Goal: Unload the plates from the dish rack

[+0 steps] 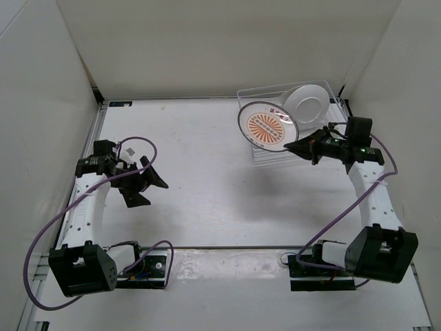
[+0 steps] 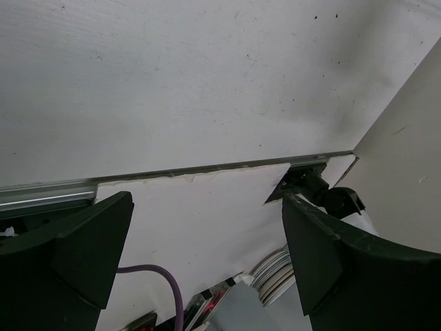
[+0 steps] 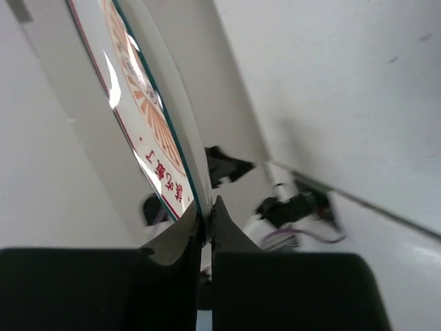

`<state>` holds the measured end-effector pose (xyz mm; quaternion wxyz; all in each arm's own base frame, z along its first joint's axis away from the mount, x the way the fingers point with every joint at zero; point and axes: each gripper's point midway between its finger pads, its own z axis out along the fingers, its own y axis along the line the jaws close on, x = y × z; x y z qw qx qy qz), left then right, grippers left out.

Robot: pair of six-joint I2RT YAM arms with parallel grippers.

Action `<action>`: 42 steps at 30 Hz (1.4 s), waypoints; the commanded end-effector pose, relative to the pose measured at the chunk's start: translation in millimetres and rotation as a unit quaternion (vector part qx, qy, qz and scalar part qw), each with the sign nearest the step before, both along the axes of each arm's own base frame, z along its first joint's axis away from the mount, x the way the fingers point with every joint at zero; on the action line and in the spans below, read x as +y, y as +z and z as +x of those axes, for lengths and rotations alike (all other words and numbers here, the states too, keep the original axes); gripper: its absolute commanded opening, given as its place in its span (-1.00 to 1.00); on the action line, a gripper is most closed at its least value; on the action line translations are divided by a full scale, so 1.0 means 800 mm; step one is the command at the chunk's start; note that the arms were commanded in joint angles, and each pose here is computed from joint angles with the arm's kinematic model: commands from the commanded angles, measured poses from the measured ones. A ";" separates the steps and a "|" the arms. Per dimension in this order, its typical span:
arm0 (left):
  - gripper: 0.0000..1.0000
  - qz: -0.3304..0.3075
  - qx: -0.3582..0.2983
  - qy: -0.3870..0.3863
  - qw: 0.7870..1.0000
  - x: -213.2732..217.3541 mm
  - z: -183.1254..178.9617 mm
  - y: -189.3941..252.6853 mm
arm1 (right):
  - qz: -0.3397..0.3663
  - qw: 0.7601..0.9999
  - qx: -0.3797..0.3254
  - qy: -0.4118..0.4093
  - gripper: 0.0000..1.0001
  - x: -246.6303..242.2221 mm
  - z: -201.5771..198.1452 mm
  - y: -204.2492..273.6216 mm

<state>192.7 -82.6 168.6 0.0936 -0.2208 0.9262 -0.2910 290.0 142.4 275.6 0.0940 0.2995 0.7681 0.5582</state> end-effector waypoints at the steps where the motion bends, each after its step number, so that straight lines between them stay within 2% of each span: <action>1: 1.00 -0.013 -0.023 0.000 1.000 -0.005 0.003 0.007 | -0.083 0.991 -0.099 0.043 -1.00 -0.015 -0.014 -0.002; 2: 1.00 -0.014 -0.022 0.000 1.000 -0.005 0.003 0.007 | -0.098 0.989 -0.096 0.058 -1.00 -0.016 -0.025 0.009; 3: 1.00 -0.016 -0.019 -0.001 1.000 -0.006 0.001 0.005 | -0.130 0.988 -0.055 0.066 -1.00 -0.021 -0.040 -0.013; 4: 1.00 -0.015 -0.022 0.001 1.000 -0.006 0.002 0.004 | -0.180 0.973 -0.099 0.102 -1.00 -0.029 -0.050 -0.028; 6: 1.00 -0.015 -0.019 0.001 1.000 -0.006 0.000 0.002 | -0.229 0.966 -0.052 0.105 -1.00 -0.042 -0.086 -0.068; 7: 1.00 -0.017 -0.021 0.002 1.000 -0.006 -0.001 0.002 | -0.235 0.964 -0.063 0.103 -1.00 -0.041 -0.097 -0.071; 9: 1.00 -0.015 -0.018 0.003 1.000 -0.005 -0.002 0.000 | -0.248 0.963 0.015 0.109 -1.00 -0.047 -0.138 -0.138; 10: 1.00 -0.016 -0.017 0.004 1.000 -0.006 -0.002 -0.001 | -0.264 0.959 0.025 0.102 -1.00 -0.051 -0.161 -0.160; 13: 1.00 -0.015 -0.020 0.004 1.000 -0.006 -0.001 0.000 | -0.301 0.949 0.042 0.080 -1.00 -0.063 -0.185 -0.210; 19: 1.00 -0.016 -0.016 0.002 1.000 -0.006 0.001 -0.001 | -0.311 0.949 0.052 0.011 -1.00 -0.072 -0.168 -0.264; 22: 1.00 -0.012 -0.010 0.005 1.000 -0.005 -0.001 -0.003 | -0.317 0.944 0.086 0.017 -1.00 -0.076 -0.173 -0.282; 23: 1.00 -0.011 -0.008 0.004 1.000 -0.005 -0.002 -0.003 | -0.328 0.937 0.120 0.025 -0.86 -0.081 -0.179 -0.293; 24: 1.00 -0.008 -0.012 0.007 1.000 -0.003 -0.001 -0.002 | -0.332 0.933 0.139 0.031 -0.53 -0.083 -0.187 -0.294; 27: 1.00 -0.002 -0.012 0.007 1.000 -0.001 -0.004 -0.003 | -0.358 0.910 0.202 0.052 -0.12 -0.096 -0.207 -0.290; 30: 1.00 0.008 -0.020 0.009 1.000 0.002 -0.004 0.000 | -0.391 0.883 0.249 0.066 0.09 -0.114 -0.217 -0.265; 33: 1.00 0.015 -0.024 0.011 1.000 0.005 -0.003 0.001 | -0.425 0.872 0.239 0.049 0.27 -0.133 -0.190 -0.213; 34: 1.00 0.017 -0.029 0.011 0.999 0.005 -0.001 0.002 | -0.438 0.859 0.262 0.035 0.32 -0.140 -0.193 -0.202; 35: 1.00 0.017 -0.030 0.010 0.999 0.005 0.000 0.002 | -0.448 0.861 0.240 0.006 0.39 -0.148 -0.171 -0.162; 36: 1.00 0.018 -0.032 0.011 0.999 0.006 0.001 0.003 | -0.462 0.849 0.254 -0.004 0.49 -0.157 -0.163 -0.156; 38: 1.00 0.018 -0.036 0.011 0.999 0.006 0.001 0.003 | -0.461 0.844 0.269 -0.049 0.49 -0.165 -0.140 -0.137; 39: 1.00 0.018 -0.037 0.013 0.999 0.005 0.002 0.002 | -0.460 0.856 0.215 -0.095 0.53 -0.171 -0.089 -0.096; 40: 1.00 0.017 -0.038 0.015 0.999 0.005 0.002 0.001 | -0.447 0.858 0.223 -0.122 0.56 -0.173 -0.063 -0.092; 41: 1.00 0.015 -0.036 0.017 0.999 0.005 0.001 0.000 | -0.430 0.865 0.198 -0.166 0.56 -0.175 -0.030 -0.064; 42: 1.00 0.014 -0.037 0.019 0.999 0.004 0.001 -0.001 | -0.393 0.882 0.167 -0.201 0.56 -0.170 0.022 -0.045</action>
